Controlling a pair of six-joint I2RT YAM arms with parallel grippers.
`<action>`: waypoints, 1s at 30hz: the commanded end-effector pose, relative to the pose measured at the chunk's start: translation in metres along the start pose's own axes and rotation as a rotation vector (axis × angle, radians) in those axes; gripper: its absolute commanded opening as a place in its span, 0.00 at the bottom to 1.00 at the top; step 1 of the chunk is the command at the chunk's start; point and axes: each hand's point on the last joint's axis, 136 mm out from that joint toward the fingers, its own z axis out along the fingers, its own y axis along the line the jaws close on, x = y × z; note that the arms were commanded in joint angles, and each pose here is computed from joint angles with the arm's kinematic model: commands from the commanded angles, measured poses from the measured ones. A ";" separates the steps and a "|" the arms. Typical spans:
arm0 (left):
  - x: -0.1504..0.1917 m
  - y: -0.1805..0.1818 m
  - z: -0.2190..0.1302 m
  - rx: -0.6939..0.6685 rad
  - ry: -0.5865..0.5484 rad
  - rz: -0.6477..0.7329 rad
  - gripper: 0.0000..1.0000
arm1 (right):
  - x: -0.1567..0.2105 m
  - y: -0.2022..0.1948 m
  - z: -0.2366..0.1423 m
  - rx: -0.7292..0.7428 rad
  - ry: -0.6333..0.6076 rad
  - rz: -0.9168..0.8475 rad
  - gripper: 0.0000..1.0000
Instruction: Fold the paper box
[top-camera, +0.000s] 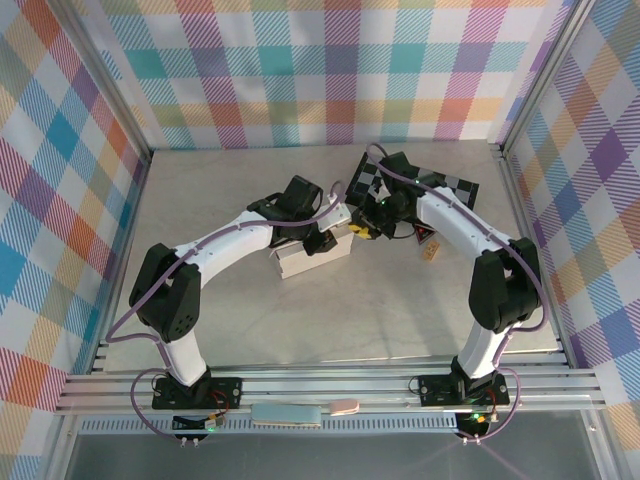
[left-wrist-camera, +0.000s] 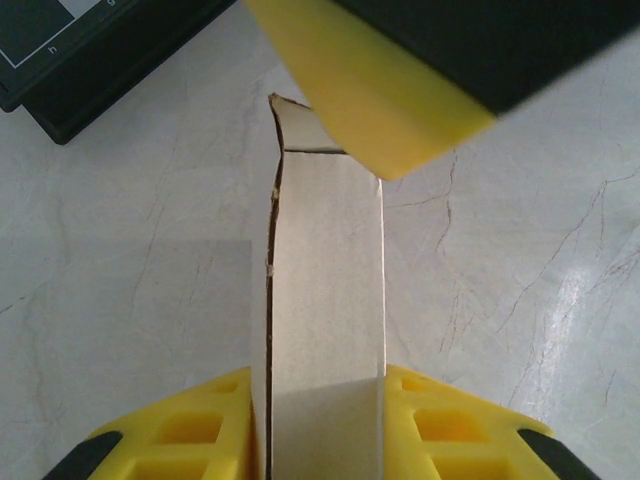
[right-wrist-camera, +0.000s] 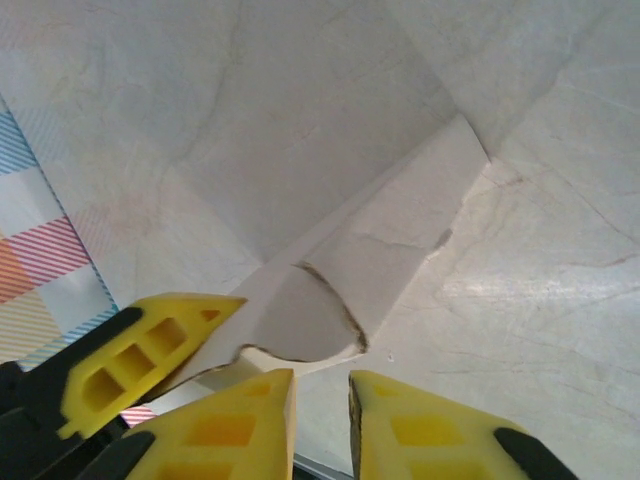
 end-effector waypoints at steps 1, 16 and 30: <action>0.018 0.001 0.008 0.023 0.062 -0.044 0.27 | 0.008 -0.015 0.005 0.030 0.034 0.049 0.19; 0.018 0.002 0.006 0.019 0.065 -0.038 0.27 | -0.008 0.031 -0.035 -0.183 -0.101 0.124 0.39; 0.017 0.002 0.004 0.017 0.061 -0.038 0.27 | -0.023 0.037 -0.022 -0.189 -0.060 0.277 0.33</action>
